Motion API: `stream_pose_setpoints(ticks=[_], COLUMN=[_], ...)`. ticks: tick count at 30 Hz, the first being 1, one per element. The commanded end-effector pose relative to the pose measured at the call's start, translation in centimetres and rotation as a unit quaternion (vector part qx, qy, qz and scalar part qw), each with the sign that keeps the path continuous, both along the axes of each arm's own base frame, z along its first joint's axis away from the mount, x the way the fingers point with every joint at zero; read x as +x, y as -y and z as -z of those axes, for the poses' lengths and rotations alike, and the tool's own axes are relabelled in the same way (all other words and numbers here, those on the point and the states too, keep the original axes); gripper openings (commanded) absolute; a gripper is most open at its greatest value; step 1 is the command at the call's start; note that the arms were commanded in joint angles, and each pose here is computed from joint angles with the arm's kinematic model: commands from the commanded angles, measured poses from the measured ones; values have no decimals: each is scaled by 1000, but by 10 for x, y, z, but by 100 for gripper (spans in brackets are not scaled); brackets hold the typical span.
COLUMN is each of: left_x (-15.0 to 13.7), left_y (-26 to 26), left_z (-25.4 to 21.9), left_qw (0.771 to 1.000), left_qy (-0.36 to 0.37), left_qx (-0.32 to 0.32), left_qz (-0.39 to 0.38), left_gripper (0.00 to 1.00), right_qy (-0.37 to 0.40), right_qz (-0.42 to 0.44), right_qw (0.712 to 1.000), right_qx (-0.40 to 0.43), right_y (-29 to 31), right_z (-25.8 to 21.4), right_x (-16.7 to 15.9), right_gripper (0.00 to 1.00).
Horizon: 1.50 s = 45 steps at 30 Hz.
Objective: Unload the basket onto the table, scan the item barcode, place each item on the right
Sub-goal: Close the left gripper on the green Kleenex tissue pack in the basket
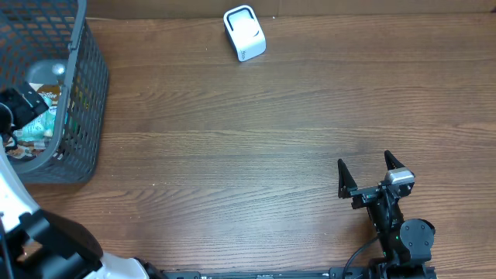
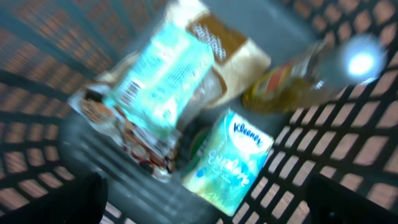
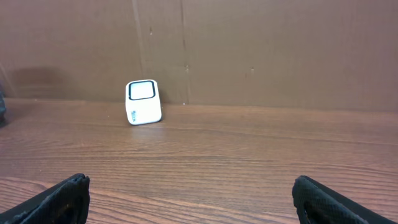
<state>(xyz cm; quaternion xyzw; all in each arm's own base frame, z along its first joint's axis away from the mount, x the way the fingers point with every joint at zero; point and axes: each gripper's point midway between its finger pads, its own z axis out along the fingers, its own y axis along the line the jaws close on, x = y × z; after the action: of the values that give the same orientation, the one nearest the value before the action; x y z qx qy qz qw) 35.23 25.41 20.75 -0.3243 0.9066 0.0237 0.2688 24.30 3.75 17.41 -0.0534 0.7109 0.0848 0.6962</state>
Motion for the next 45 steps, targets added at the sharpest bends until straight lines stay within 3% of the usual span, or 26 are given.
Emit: stream_pose_setpoints(ticks=[1, 11, 32, 45], left_x=[6, 9, 19, 23], left_y=[8, 20, 32, 30], left_z=[26, 74, 120, 128], left_qw=[999, 990, 981, 980], left_qy=[-24, -66, -128, -128], left_qx=[-33, -93, -86, -86], left_qz=[36, 79, 122, 123], left_gripper=[100, 100, 100, 88], right_qy=[2, 2, 2, 2], right_qz=[6, 6, 6, 6], right_qw=[1000, 1000, 1000, 1000], right_qx=[-2, -2, -2, -2], right_y=[2, 2, 2, 2], right_z=[2, 2, 2, 2], right_x=[1, 1, 1, 1], right_gripper=[100, 100, 100, 100])
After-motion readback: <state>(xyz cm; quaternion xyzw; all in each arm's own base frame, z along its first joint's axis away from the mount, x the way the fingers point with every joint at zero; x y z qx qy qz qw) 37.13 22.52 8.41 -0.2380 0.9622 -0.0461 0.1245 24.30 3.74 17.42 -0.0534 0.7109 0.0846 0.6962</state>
